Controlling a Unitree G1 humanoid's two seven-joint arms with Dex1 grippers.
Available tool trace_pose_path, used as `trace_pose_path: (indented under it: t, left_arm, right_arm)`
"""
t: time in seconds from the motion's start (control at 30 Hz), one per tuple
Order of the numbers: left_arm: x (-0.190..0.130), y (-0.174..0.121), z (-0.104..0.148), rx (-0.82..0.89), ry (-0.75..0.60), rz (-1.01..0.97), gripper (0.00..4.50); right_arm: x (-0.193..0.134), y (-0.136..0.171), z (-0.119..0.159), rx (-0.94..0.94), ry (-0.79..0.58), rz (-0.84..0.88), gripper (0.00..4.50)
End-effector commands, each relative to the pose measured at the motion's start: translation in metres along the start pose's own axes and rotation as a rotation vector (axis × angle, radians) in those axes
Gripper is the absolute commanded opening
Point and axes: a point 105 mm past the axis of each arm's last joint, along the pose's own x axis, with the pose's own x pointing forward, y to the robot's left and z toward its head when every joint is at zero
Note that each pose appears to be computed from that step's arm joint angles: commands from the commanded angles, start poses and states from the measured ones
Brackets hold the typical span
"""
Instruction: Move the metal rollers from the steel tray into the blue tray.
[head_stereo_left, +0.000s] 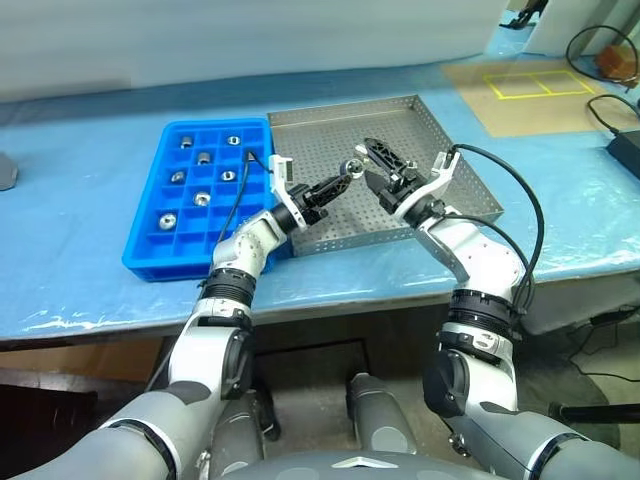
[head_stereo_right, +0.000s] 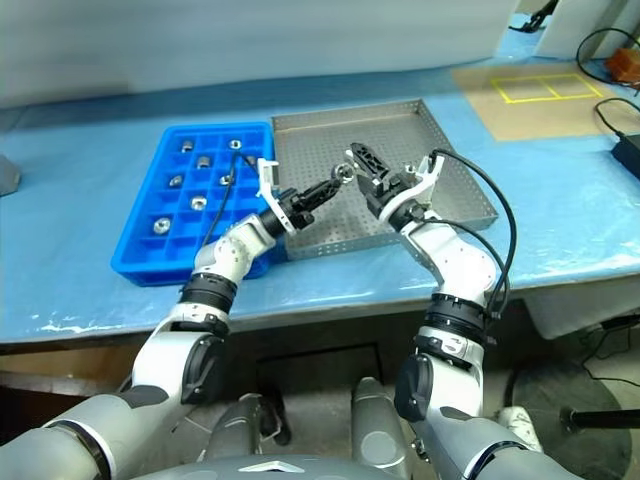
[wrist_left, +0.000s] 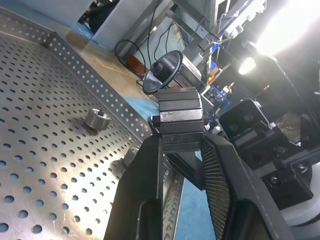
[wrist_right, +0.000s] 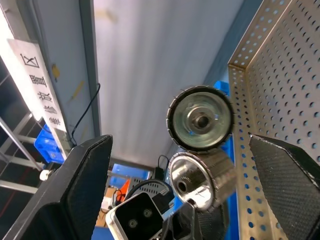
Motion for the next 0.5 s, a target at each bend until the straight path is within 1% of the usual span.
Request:
trace_pose_path:
  t: [0.03,0.17,0.33,0.43,0.47,0.5]
  left_arm:
    - [-0.001,-0.007,-0.002,-0.018,0.003,-0.044,0.96]
    - [-0.002,-0.014,-0.008,-0.042,0.035,-0.086,0.96]
    - [-0.005,-0.017,-0.010,-0.046,0.053,-0.092,0.96]
    - [-0.006,-0.017,-0.009,-0.047,0.055,-0.093,0.92]
    - [-0.006,-0.017,-0.009,-0.048,0.056,-0.093,0.92]
    - [-0.006,-0.017,-0.010,-0.047,0.056,-0.090,0.92]
  right_arm:
    - [0.001,0.012,0.004,-0.012,-0.010,0.051,4.50]
    - [0.001,0.013,0.005,-0.016,-0.021,0.055,4.50]
    - [-0.001,0.012,0.011,-0.026,-0.052,0.053,4.50]
    - [-0.001,0.011,0.013,-0.030,-0.064,0.053,3.88]
    - [-0.001,0.011,0.014,-0.032,-0.068,0.054,3.60]
    - [-0.001,0.011,0.015,-0.033,-0.075,0.056,3.18]
